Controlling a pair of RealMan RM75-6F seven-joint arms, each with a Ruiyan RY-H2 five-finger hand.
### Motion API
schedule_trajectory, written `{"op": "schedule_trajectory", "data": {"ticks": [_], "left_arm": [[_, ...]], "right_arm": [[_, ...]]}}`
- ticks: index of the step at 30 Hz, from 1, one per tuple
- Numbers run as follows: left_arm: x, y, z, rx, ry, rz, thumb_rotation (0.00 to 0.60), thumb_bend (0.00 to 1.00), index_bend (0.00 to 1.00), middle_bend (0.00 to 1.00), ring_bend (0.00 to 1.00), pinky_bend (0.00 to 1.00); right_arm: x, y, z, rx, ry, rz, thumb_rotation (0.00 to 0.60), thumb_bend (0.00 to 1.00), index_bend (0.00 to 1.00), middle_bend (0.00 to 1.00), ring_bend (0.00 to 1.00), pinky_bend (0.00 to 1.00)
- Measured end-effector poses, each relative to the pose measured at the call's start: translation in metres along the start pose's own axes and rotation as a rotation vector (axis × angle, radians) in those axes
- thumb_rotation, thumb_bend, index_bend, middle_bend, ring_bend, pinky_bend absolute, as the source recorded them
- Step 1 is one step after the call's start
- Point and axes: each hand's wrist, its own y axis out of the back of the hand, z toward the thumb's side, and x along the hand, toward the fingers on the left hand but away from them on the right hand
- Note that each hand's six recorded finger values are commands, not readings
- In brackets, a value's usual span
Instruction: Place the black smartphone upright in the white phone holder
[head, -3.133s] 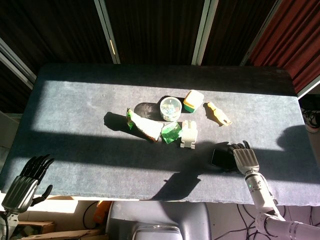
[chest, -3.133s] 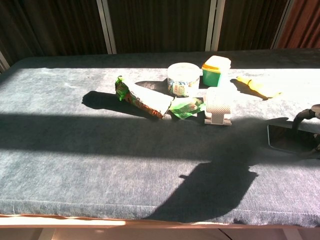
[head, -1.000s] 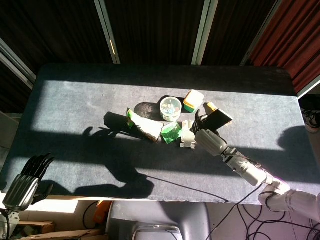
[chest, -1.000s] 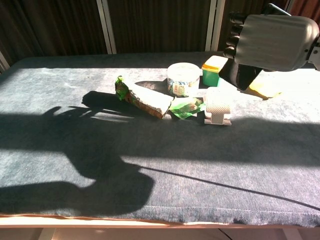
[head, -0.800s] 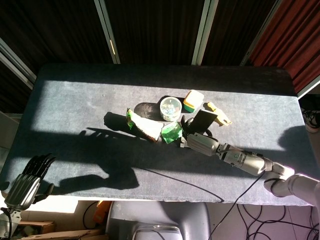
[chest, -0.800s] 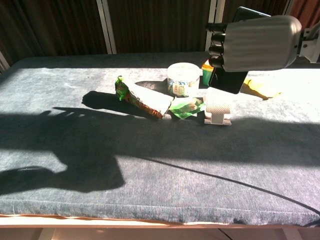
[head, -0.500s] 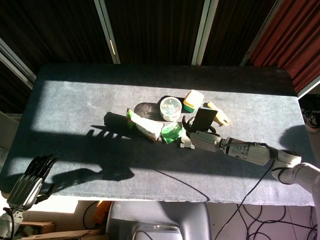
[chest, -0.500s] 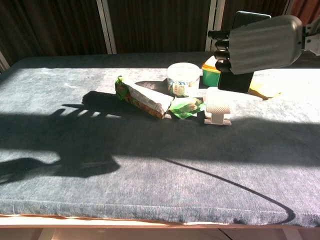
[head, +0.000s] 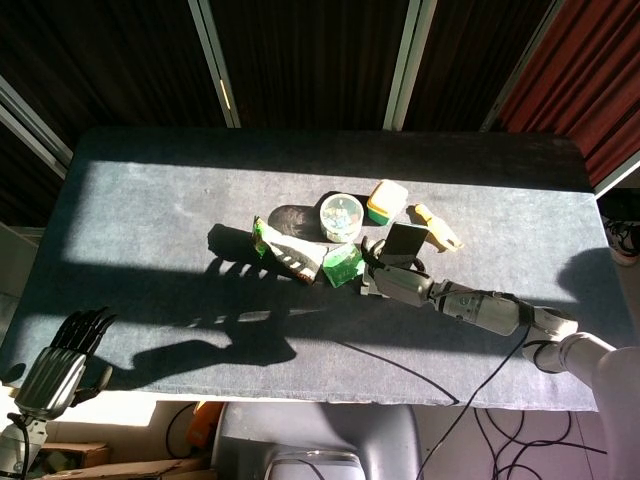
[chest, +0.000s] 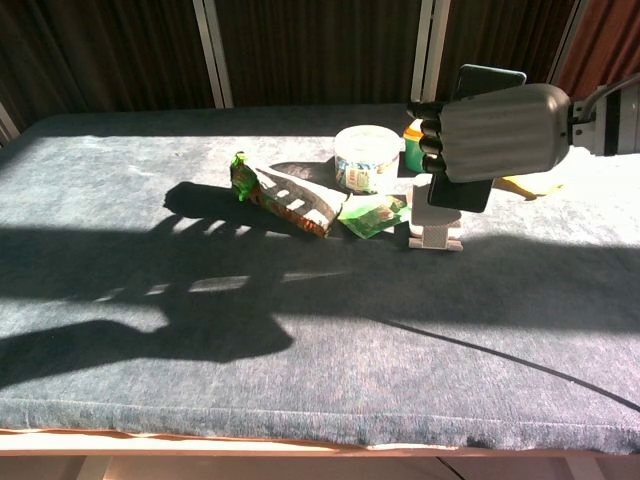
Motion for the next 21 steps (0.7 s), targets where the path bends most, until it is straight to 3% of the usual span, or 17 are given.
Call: {"op": "schedule_trajectory", "data": {"ticks": [21], "left_arm": [[-0.003,0.002,0.001,-0.002,-0.009,0.009,0.6,0.4,0.0,0.0,0.0,0.0]], "right_arm": [[-0.023,0.017,0.018,-0.016,0.045,-0.03,0.6,0.29,0.96,0.67,0.51,0.37]]}}
